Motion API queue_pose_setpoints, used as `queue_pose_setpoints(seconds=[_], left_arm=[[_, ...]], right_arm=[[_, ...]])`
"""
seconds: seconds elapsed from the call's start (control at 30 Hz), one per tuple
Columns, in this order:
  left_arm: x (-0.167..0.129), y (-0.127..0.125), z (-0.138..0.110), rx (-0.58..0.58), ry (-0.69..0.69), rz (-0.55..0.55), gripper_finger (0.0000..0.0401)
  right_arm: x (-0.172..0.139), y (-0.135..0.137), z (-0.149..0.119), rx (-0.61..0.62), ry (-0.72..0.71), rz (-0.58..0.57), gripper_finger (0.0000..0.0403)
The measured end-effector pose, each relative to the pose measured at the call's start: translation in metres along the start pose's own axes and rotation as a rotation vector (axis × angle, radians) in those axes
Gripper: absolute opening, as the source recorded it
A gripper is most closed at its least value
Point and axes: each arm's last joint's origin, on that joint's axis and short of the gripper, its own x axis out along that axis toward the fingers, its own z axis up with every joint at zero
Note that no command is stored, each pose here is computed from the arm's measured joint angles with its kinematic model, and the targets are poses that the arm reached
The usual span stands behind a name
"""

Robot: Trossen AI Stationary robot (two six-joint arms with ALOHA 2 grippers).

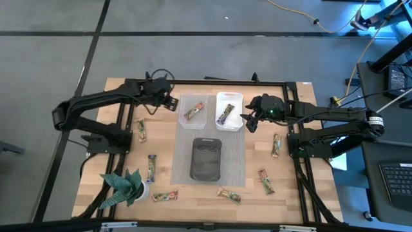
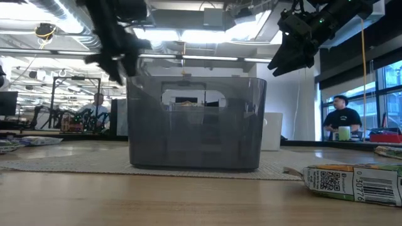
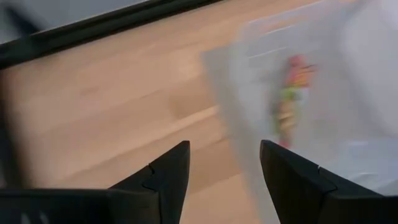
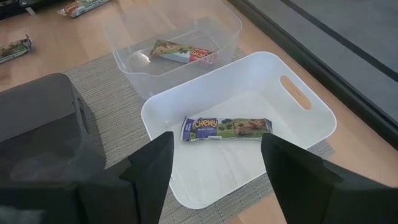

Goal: Pick and place Granola Bars by type
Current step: Put the left yellow granola bar into the black bin

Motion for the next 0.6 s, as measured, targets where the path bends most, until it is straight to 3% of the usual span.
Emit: queue_pose_setpoints(seconds=[0.2,0.6], left_arm=[[0.003,0.015,-0.028,-0.080,0.089,0.182,0.0189],[0.045,0.041,-0.087,-0.231,0.260,0.346,0.0188]], right_arm=[[0.000,0.000,0.000,0.000,-0.001,0.000,0.0245],[0.000,0.000,0.000,0.003,-0.002,0.000,0.0245]])
